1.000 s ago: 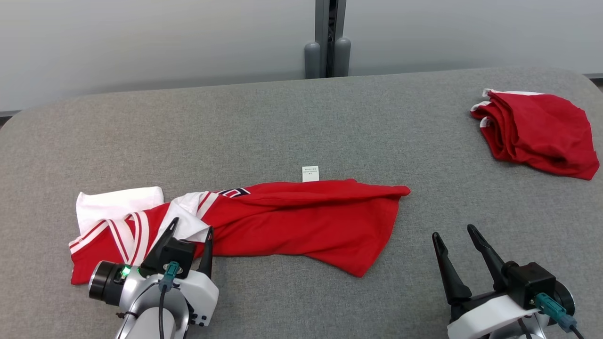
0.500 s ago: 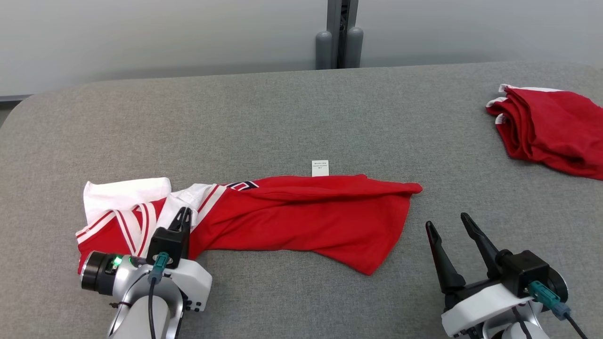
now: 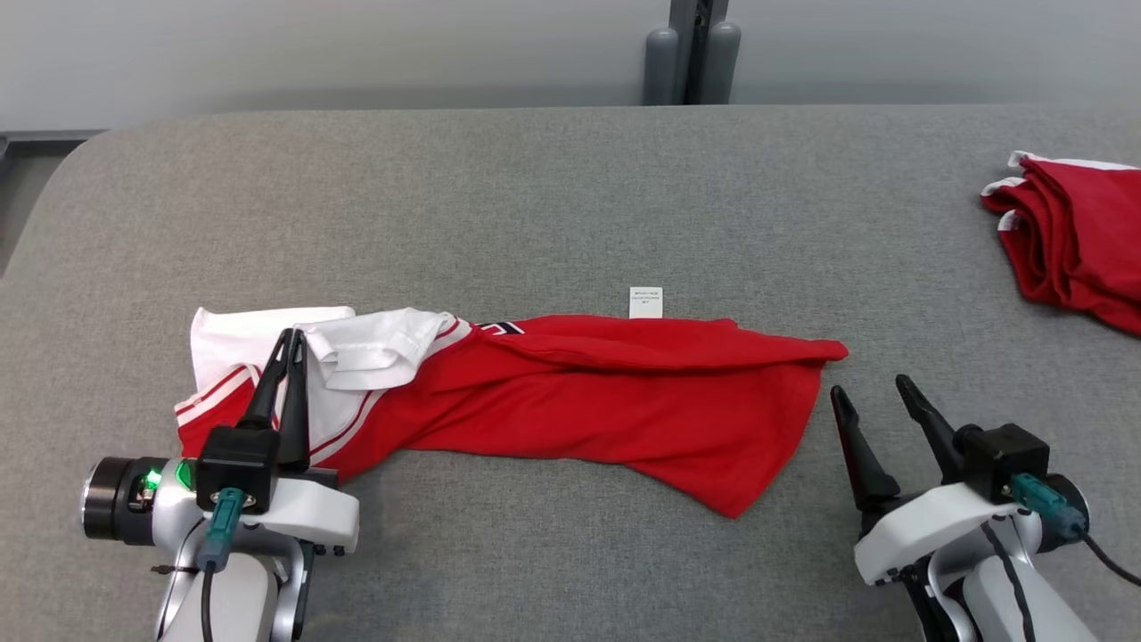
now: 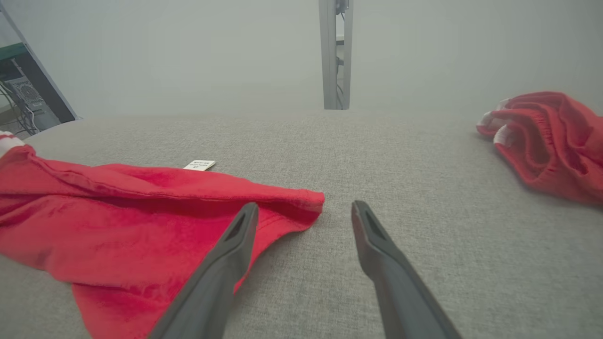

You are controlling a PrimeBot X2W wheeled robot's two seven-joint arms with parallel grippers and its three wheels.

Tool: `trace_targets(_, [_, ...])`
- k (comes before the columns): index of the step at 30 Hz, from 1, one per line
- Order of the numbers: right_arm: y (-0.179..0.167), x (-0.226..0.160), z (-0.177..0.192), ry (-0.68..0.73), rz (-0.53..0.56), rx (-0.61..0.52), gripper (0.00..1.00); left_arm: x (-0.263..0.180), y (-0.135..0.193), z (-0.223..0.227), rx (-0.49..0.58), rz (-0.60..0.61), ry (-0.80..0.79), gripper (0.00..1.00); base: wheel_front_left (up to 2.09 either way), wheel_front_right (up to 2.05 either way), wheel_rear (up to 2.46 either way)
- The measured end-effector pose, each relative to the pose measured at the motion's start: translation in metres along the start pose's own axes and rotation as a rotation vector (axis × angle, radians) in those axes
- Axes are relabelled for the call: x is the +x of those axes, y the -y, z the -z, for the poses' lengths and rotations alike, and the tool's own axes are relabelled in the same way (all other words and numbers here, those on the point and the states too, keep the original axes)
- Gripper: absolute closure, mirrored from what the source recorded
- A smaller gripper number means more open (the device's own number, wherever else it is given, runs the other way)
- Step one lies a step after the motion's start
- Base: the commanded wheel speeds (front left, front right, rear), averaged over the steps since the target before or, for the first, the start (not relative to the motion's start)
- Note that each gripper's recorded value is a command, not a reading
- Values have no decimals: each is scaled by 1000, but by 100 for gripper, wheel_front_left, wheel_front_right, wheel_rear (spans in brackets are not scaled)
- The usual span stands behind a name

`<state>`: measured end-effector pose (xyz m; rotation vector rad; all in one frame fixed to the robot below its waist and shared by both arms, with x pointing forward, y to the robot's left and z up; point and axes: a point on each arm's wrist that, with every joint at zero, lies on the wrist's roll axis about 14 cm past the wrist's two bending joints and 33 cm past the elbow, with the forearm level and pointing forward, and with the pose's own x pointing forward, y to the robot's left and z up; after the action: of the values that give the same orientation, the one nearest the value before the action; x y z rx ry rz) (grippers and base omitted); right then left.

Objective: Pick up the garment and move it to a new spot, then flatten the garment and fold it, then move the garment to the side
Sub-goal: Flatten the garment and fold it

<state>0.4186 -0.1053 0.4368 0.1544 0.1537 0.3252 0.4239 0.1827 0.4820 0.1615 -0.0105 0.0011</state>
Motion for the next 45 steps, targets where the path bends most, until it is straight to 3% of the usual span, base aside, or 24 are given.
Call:
trace_targets(16, [0, 55, 39, -165, -58, 46, 1, -5, -20, 9, 15, -57, -16, 100, 0, 0, 0])
trace_targets(17, [-1, 56, 42, -175, -65, 43, 53, -6, -21, 10, 16, -59, -20, 100, 0, 0, 0])
trace_targets(19, [-3, 60, 44, -182, -77, 36, 100, -6, -22, 11, 18, -62, -24, 100, 0, 0, 0])
trace_targets(23, [-3, 62, 41, -176, -88, 23, 100, -2, -24, 7, 23, -68, -10, 100, 0, 0, 0])
trace_targets(27, [3, 66, 10, -85, -76, 4, 100, 2, -22, -7, 17, -60, 34, 100, 0, 0, 0])
trace_targets(36, [20, 55, -90, 190, -45, -91, 100, 18, -19, -92, -83, -4, 280, 100, 0, 0, 0])
trace_targets(45, [31, 17, -201, 457, -21, -249, 100, 13, -22, -194, -155, 85, 551, 100, 0, 0, 0])
